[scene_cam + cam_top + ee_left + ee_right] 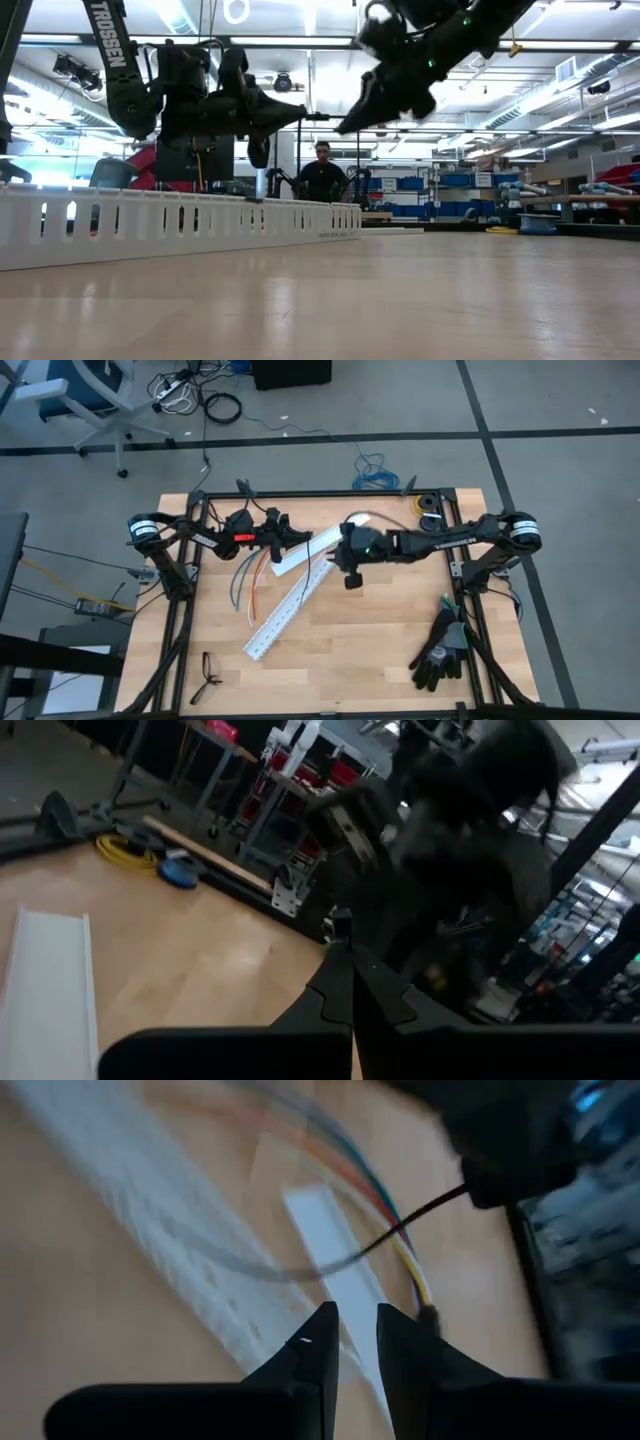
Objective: Ziptie cables
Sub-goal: Wrap the cable wires with the black zip tie
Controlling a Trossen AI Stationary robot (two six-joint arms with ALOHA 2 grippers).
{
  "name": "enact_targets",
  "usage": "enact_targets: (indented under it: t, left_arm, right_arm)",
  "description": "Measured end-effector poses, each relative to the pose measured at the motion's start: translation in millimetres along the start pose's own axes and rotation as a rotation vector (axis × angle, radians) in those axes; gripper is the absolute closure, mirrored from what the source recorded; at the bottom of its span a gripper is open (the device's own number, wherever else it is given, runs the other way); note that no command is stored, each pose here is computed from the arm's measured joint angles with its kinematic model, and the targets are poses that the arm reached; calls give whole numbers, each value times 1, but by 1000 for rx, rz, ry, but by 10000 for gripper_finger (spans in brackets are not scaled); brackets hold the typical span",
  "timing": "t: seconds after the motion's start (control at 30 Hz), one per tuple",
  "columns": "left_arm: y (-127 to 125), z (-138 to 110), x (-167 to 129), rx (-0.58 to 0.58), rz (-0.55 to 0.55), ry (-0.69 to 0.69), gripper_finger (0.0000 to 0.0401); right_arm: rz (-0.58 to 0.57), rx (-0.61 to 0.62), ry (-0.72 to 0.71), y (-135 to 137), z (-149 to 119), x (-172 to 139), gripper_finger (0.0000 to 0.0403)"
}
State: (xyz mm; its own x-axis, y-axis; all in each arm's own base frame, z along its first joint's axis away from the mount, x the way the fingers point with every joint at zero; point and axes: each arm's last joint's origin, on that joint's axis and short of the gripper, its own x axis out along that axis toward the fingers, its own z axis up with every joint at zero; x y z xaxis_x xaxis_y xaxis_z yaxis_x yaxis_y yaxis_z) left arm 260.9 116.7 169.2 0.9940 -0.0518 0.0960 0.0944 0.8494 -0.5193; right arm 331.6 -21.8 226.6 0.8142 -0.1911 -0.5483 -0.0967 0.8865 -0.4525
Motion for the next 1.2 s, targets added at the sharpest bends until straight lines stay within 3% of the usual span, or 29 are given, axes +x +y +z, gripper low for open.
enact_targets:
  t: [0.2,0.3,0.5,0.8,1.2]
  left_arm:
    - [1,-1,0,-92,7,8,401]
    - [1,-1,0,-146,12,2,401]
    - [1,0,0,-252,24,-11,401]
    - [1,3,2,-326,35,-37,401]
    - [-9,22,24,-343,-48,-78,401]
  right_arm:
    - [-156,-410,110,30,2,21,343]
    - [-256,-559,114,37,10,23,342]
    - [-235,-861,112,41,13,24,325]
    - [-230,-1114,68,41,18,24,282]
    - [-260,-1420,123,18,12,29,291]
